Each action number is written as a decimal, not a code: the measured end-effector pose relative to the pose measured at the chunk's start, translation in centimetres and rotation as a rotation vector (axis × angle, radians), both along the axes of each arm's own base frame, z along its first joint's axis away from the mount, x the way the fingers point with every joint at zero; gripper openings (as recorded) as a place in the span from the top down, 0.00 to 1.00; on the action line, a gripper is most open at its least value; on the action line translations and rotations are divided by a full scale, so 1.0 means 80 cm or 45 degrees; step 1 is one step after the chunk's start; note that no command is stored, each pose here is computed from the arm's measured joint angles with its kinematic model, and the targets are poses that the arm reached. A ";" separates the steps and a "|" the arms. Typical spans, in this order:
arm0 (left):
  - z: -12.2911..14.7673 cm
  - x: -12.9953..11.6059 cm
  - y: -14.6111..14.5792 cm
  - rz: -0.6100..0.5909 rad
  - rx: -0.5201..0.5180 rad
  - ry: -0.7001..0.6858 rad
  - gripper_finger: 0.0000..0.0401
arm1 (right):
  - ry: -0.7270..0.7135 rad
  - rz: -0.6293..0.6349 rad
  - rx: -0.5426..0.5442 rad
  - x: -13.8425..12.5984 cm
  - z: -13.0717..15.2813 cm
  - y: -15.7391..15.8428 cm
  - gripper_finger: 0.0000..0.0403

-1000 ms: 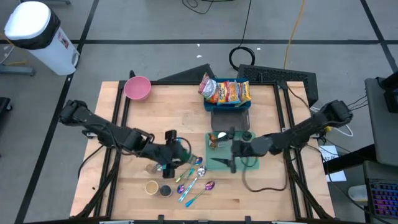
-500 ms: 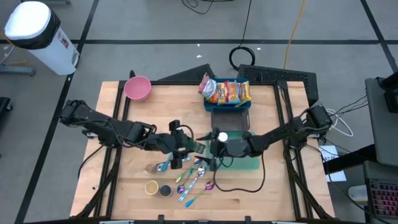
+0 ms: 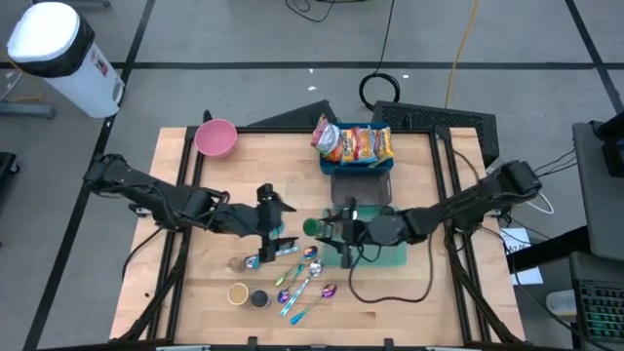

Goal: Pick & Place Food Item
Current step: Put the green seasoning bottle into the green bin

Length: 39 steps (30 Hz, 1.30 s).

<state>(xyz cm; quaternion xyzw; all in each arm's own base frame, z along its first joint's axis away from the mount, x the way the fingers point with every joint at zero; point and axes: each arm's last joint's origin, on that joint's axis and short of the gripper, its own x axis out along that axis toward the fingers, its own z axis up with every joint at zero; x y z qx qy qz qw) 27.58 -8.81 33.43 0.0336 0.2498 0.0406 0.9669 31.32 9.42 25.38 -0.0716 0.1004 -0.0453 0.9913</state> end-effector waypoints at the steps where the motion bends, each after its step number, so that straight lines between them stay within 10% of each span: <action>1: -0.004 -0.002 -0.001 0.005 0.021 -0.059 0.12 | -0.001 -0.004 -0.003 -0.007 0.004 0.001 0.53; 9: -0.071 0.006 0.006 -0.071 -0.028 -0.673 0.02 | -0.193 0.021 0.056 -0.035 0.005 0.000 0.53; 39: -0.095 0.055 0.015 -0.306 -0.049 -0.704 0.02 | -0.305 0.149 0.204 -0.009 -0.020 -0.017 0.53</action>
